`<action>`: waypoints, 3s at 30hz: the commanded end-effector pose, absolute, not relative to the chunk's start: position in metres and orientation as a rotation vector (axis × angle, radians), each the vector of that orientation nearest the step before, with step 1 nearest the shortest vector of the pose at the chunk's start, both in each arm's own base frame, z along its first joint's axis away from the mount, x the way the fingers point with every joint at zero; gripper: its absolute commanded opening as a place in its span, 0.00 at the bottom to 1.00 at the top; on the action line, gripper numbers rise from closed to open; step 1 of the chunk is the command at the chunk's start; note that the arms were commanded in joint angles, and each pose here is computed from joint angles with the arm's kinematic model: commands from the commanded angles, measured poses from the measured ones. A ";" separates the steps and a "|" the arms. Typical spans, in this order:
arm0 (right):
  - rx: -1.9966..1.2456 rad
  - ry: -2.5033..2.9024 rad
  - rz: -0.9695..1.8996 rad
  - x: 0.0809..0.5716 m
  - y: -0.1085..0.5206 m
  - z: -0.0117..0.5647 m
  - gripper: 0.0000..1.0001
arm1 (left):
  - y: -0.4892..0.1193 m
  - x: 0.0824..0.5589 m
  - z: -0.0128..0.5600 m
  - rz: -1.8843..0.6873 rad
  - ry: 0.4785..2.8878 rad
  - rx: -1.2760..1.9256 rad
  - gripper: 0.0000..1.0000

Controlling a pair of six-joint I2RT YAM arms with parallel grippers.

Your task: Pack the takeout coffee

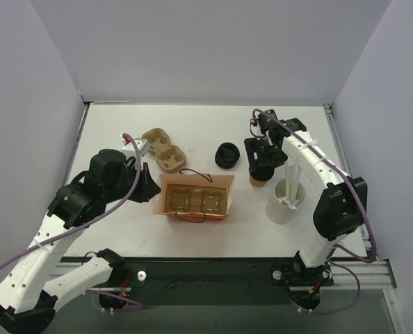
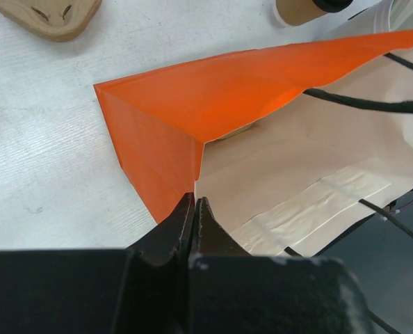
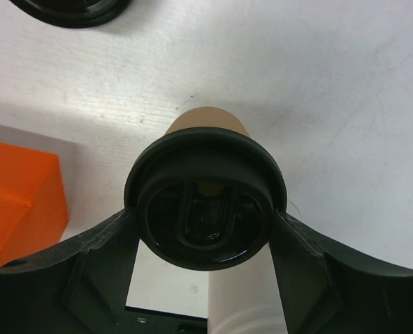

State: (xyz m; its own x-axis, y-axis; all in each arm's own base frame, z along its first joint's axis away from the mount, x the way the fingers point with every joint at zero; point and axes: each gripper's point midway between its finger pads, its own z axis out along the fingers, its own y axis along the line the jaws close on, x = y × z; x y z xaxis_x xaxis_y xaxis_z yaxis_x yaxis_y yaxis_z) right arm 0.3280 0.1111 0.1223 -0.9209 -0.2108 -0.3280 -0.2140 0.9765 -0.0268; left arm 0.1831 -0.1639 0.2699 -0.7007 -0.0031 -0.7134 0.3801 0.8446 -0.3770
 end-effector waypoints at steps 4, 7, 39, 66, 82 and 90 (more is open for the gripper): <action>-0.367 2.537 0.073 0.314 0.125 0.249 0.49 | -0.173 0.194 0.309 -0.726 2.157 0.238 0.00; -0.442 2.427 0.121 0.298 0.141 0.294 0.49 | -0.176 0.196 0.310 -0.737 2.180 0.217 0.00; -1.181 1.602 0.815 0.134 0.286 0.417 0.48 | -0.184 0.205 0.301 -0.771 2.197 0.144 0.00; -1.627 1.598 -0.123 0.188 0.276 0.272 0.41 | -0.212 0.183 0.295 -1.007 1.919 0.421 0.00; -1.648 1.578 -0.210 0.180 0.282 0.219 0.41 | -0.193 0.160 0.272 -1.002 2.000 0.330 0.00; -1.711 1.520 -0.245 0.185 0.290 0.204 0.41 | -0.196 0.147 0.254 -1.063 2.023 0.355 0.00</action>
